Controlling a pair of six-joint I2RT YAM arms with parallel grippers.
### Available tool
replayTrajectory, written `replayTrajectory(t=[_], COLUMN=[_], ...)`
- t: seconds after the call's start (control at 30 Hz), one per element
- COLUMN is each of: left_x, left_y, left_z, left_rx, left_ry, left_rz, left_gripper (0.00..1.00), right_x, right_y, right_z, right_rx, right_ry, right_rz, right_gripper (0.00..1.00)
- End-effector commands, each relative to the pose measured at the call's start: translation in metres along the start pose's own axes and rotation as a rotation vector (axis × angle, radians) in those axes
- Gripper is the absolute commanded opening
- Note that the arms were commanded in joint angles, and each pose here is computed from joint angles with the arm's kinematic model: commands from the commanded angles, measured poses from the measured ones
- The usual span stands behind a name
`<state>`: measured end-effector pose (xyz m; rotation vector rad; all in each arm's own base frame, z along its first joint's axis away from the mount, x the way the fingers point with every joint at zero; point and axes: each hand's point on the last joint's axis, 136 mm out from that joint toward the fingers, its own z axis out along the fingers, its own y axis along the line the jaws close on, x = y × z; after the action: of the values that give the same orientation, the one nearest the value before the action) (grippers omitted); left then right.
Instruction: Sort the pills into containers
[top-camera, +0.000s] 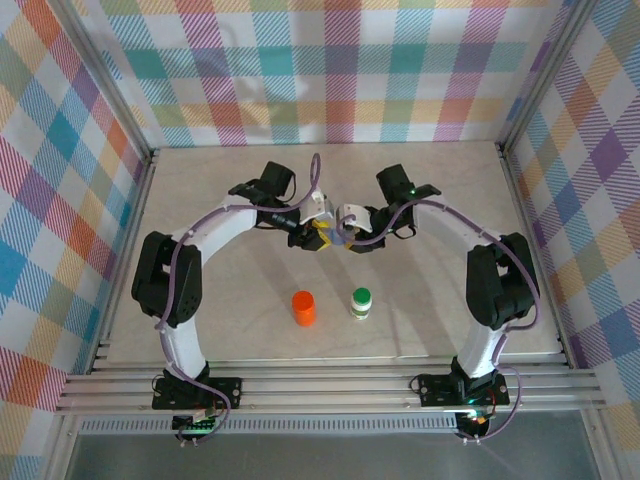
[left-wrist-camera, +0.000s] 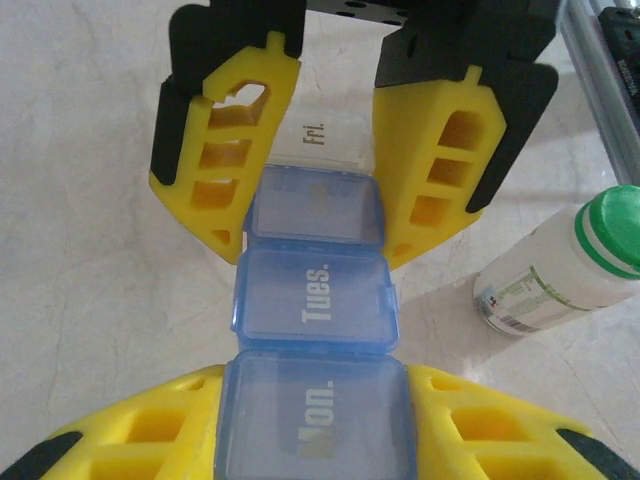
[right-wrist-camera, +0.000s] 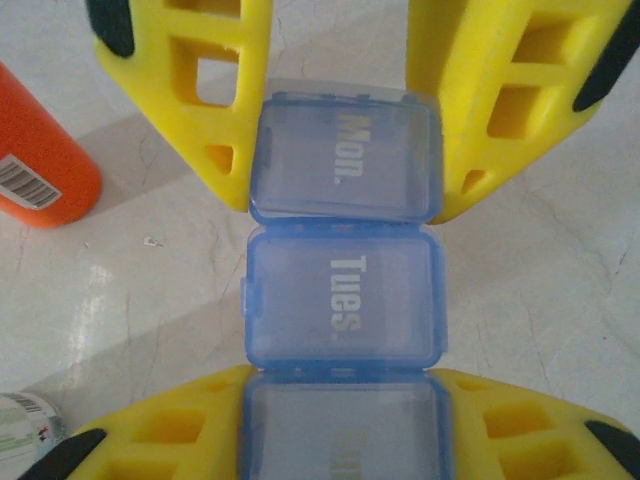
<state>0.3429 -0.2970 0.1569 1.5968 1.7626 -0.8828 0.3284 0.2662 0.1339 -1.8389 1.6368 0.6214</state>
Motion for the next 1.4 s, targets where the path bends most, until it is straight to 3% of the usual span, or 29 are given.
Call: replayTrajectory(t=[0.0,0.13,0.37,0.8,1.1,1.23,1.37], left_x=[-0.013,-0.019,-0.021,0.000,0.010,-0.008,-0.025], left_y=[-0.006,0.006,0.018,0.073,0.072,0.071,0.079], left_z=[-0.011,-0.020,-0.021,-0.020,-0.016,-0.036,-0.077], left_rx=[0.066,0.081,0.068,-0.231,-0.263,-0.360,-0.593], left_ry=[-0.058,-0.107,-0.097,-0.025,-0.020,-0.105,-0.243], left_rz=[-0.041,-0.141,-0.209,-0.238,-0.249,-0.190,-0.172], left_gripper=[0.37,0.37,0.56,0.57,0.55,0.55,0.60], right_x=[0.003,0.009,0.013,0.000,0.003,0.009,0.021], right_y=[0.000,-0.004,-0.008,0.001,-0.001,-0.006,-0.012], right_z=[0.001,0.003,0.008,0.011,0.019,0.024,0.029], right_rx=[0.042,0.091,0.143,0.118,0.120,0.117,0.082], right_ry=[0.036,0.072,0.105,0.058,0.082,0.103,0.139], right_rz=[-0.061,-0.108,-0.156,-0.171,-0.160,-0.121,-0.064], right_gripper=[0.12,0.12,0.12,0.12,0.12,0.12,0.12])
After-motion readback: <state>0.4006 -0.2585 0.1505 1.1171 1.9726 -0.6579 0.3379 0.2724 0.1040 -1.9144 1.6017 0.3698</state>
